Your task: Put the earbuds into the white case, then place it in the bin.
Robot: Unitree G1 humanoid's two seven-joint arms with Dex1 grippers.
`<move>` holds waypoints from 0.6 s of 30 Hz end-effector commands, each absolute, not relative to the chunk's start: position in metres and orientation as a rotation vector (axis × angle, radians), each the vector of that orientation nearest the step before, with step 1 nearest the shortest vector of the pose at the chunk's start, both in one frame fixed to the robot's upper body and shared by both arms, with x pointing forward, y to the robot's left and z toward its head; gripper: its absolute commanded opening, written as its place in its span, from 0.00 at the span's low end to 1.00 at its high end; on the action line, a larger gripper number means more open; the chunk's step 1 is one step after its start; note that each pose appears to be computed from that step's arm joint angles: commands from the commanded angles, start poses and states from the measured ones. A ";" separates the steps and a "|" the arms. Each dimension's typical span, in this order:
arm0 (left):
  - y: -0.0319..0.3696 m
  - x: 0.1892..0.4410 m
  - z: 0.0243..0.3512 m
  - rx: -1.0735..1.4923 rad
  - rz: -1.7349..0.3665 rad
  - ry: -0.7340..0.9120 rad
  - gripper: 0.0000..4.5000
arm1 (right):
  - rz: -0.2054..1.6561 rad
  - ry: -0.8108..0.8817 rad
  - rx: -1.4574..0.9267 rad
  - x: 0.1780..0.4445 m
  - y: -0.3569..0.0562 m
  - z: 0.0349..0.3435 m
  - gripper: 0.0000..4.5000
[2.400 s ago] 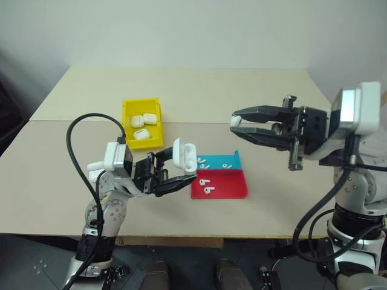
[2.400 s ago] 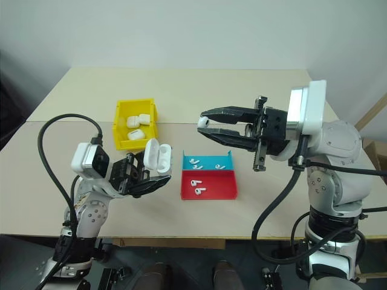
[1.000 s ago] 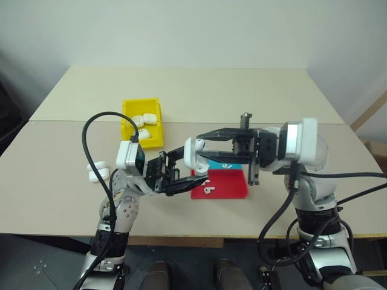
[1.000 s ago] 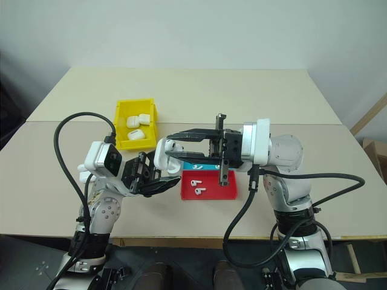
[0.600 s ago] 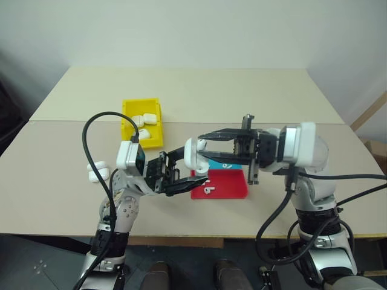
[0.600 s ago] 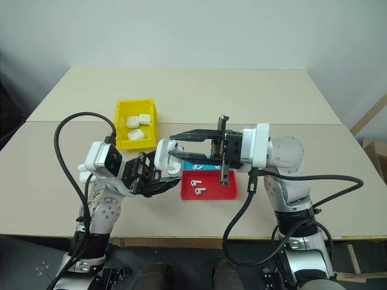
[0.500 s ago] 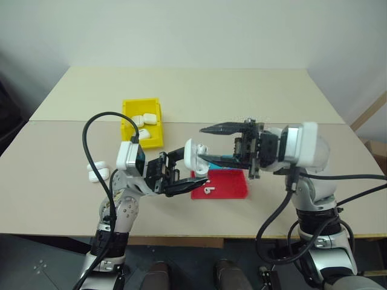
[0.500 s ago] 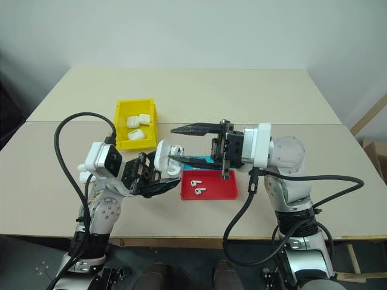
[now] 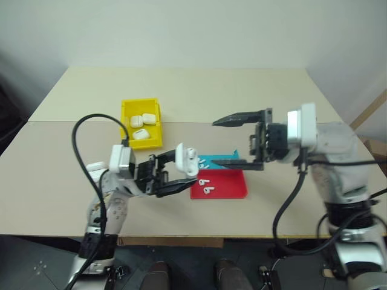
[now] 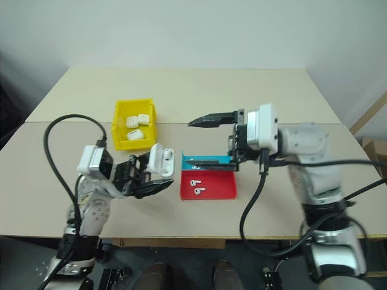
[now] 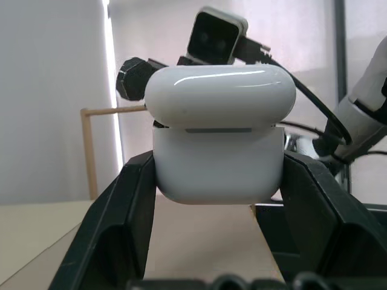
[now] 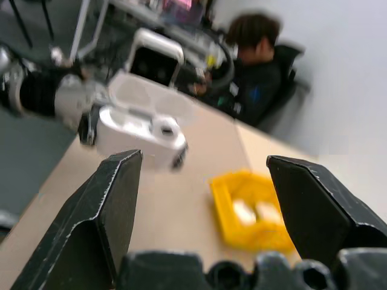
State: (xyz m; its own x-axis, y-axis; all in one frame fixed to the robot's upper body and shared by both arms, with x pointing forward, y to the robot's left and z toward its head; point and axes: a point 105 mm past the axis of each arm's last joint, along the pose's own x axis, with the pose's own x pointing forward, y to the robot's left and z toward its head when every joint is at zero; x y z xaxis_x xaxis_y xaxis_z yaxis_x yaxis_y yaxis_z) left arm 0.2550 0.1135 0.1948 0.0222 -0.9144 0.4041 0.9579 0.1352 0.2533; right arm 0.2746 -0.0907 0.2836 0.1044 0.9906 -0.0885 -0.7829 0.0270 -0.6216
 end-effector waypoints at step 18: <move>0.158 0.204 0.164 0.073 -1.317 -0.423 0.62 | 1.355 0.328 -1.253 0.386 -0.068 0.216 0.73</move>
State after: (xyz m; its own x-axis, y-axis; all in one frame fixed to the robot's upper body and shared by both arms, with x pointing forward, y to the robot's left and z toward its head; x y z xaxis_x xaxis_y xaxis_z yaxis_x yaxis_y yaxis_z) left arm 0.2075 0.1604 0.1557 0.1922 -0.9484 0.2524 0.9390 0.2524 0.2337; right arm 0.3814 -0.0683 0.2040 0.2444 0.5483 -0.7997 -0.8743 -0.2321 -0.4263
